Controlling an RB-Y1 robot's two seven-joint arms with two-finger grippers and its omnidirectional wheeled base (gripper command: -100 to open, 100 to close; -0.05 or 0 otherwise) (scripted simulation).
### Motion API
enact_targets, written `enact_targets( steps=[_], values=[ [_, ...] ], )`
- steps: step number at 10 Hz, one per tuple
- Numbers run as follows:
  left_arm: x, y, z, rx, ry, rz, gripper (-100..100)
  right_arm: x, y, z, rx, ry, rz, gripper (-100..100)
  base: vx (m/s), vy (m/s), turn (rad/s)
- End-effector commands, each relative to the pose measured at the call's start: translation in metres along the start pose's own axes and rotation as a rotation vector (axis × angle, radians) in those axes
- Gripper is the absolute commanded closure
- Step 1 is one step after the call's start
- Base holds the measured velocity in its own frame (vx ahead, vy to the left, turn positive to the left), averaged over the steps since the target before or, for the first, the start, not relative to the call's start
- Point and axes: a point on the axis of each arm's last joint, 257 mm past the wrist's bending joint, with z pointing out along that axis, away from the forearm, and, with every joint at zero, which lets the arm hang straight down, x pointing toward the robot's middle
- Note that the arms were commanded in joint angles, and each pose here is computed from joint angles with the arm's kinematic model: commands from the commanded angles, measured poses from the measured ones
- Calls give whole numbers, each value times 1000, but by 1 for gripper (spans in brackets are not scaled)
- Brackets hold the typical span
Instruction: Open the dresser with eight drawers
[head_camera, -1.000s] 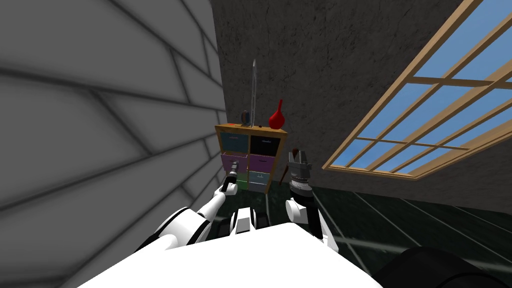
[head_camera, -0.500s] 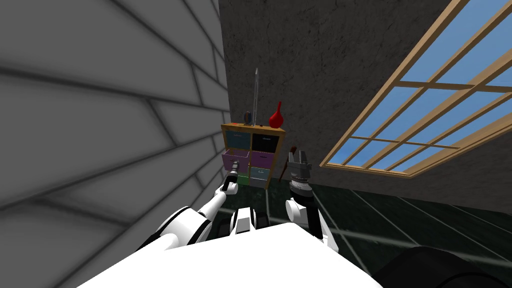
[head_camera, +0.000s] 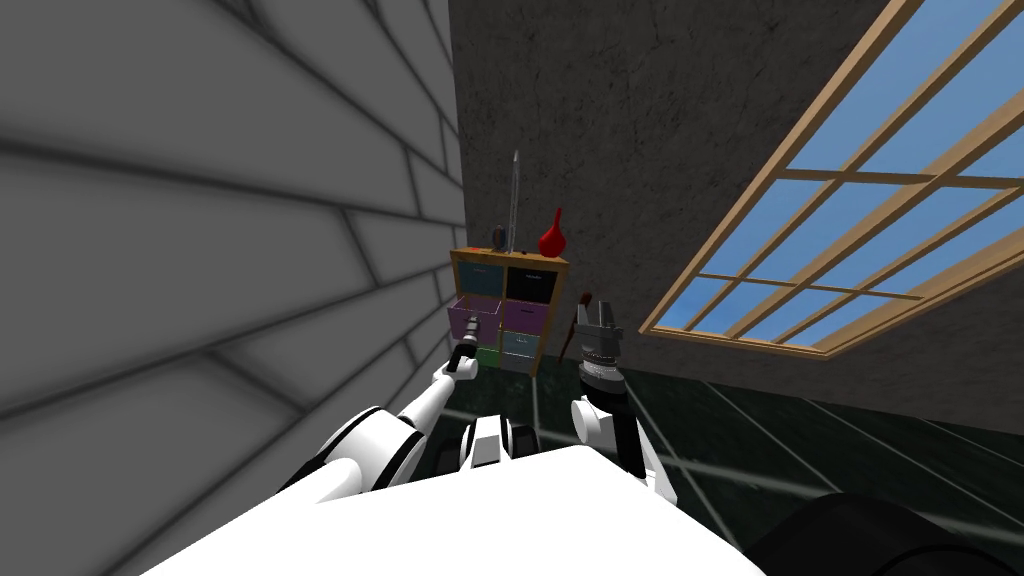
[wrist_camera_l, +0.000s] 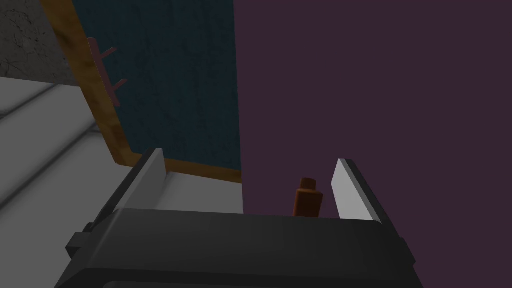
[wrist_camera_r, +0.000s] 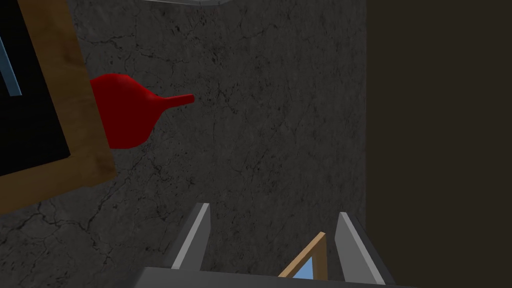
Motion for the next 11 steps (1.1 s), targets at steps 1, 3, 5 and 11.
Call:
enact_targets(
  steps=[1,3,5,11],
  values=[
    [4,-13,19,-1,13,-1,-100,0,0,0,0,0,0,0,-41,-5,50],
    [7,-22,31,0,21,-2,-100,0,0,0,0,0,0,0,-57,-8,45],
    [8,-18,30,-17,22,-2,-100,0,0,0,0,0,0,0,-31,-2,25],
    [6,-8,26,-41,21,-2,0,0,0,0,0,0,0,0,0,0,0]
  ],
)
